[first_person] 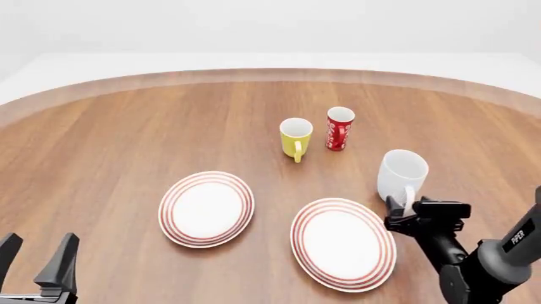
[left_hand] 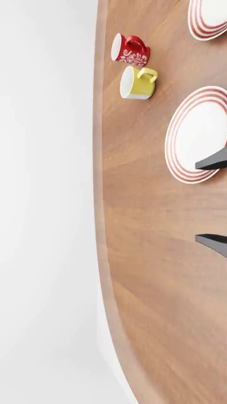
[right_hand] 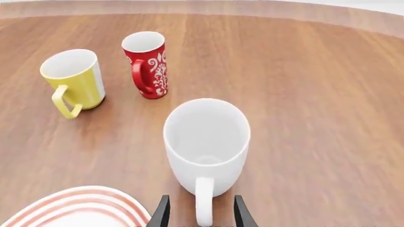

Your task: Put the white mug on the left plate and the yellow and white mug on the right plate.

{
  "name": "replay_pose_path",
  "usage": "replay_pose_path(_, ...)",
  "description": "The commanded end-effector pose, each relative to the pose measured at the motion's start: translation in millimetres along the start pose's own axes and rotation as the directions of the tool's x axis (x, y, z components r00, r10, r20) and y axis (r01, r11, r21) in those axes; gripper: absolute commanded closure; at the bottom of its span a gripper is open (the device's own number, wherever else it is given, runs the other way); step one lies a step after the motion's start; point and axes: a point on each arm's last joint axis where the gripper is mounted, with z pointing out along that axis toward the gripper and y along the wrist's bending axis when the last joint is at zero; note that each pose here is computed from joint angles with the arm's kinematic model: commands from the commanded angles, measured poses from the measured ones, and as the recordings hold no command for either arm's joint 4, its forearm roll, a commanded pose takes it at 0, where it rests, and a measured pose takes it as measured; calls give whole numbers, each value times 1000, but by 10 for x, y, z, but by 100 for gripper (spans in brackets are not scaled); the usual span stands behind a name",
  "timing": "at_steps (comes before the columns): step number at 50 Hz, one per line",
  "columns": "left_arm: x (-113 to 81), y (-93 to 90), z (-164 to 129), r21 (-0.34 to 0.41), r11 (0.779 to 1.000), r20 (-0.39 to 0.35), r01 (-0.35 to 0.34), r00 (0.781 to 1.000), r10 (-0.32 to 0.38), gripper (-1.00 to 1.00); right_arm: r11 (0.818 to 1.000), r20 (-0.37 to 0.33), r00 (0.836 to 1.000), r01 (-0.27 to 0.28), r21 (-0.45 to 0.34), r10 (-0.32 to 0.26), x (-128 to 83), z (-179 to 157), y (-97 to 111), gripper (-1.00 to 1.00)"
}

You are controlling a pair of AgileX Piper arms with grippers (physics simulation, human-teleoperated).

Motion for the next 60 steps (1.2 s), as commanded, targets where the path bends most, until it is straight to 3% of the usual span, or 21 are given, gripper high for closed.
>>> replay_pose_path(1,0,0,0,0,1000,0,0,1000,0,-100,1000,-28,1000,-10,-5,10,78,63,15,100)
replay_pose_path(21,0,0,0,0,1000,0,0,1000,0,-100,1000,50,999,8,2,-8,-183,-192,-3,100)
replay_pose_path(48,0,0,0,0,1000,0,0,1000,0,-100,990,159,986,61,-123,-41,-602,-637,287,100)
replay_pose_path(60,0,0,0,0,1000,0,0,1000,0,-100,971,198,978,108,-215,-65,-750,-746,498,100)
